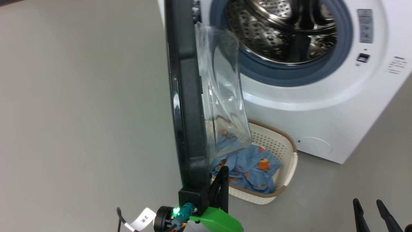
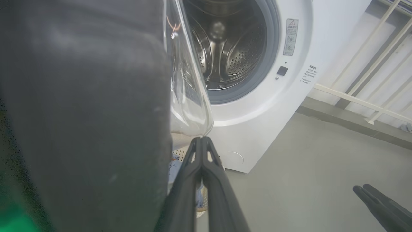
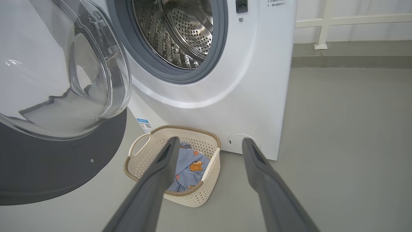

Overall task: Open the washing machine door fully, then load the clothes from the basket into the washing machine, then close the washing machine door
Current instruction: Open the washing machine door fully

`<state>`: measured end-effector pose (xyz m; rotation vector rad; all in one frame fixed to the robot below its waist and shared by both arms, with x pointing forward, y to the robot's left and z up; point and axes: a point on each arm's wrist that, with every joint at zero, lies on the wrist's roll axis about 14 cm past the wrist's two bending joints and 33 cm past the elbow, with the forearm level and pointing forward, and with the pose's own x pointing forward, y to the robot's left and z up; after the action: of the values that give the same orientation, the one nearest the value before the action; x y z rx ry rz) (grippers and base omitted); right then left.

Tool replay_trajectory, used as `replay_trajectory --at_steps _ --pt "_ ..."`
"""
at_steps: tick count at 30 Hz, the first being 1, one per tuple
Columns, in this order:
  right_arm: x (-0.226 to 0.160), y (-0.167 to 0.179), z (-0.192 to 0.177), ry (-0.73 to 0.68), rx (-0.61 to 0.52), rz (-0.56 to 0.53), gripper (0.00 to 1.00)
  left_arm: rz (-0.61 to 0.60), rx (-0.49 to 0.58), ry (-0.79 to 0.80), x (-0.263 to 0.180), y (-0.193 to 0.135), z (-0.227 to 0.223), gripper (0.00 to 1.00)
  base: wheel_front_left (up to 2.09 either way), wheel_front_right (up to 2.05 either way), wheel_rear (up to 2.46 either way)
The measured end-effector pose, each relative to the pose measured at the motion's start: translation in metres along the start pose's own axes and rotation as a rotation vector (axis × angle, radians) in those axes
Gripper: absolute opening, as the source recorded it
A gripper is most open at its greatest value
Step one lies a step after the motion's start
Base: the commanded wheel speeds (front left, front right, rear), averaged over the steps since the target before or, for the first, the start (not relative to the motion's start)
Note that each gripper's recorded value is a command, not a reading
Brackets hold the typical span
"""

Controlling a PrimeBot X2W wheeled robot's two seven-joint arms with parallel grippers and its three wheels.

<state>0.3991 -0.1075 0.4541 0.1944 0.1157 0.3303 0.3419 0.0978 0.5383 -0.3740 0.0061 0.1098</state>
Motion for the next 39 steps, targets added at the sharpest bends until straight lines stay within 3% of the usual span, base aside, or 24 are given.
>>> replay_trajectory --at_steps 11,30,39 --pt "0.025 0.024 -0.016 0.045 0.008 0.099 1.00 0.213 0.051 -0.043 0.002 0.065 0.012 0.00 0.00 0.00 0.00" --pt "0.027 0.033 -0.021 0.066 -0.001 0.138 1.00 0.519 0.022 -0.138 -0.016 0.162 0.044 0.00 0.00 0.00 0.00" --pt "0.027 0.034 -0.023 0.072 -0.001 0.143 1.00 0.626 0.058 -0.157 -0.022 0.209 0.052 0.00 0.00 0.00 0.00"
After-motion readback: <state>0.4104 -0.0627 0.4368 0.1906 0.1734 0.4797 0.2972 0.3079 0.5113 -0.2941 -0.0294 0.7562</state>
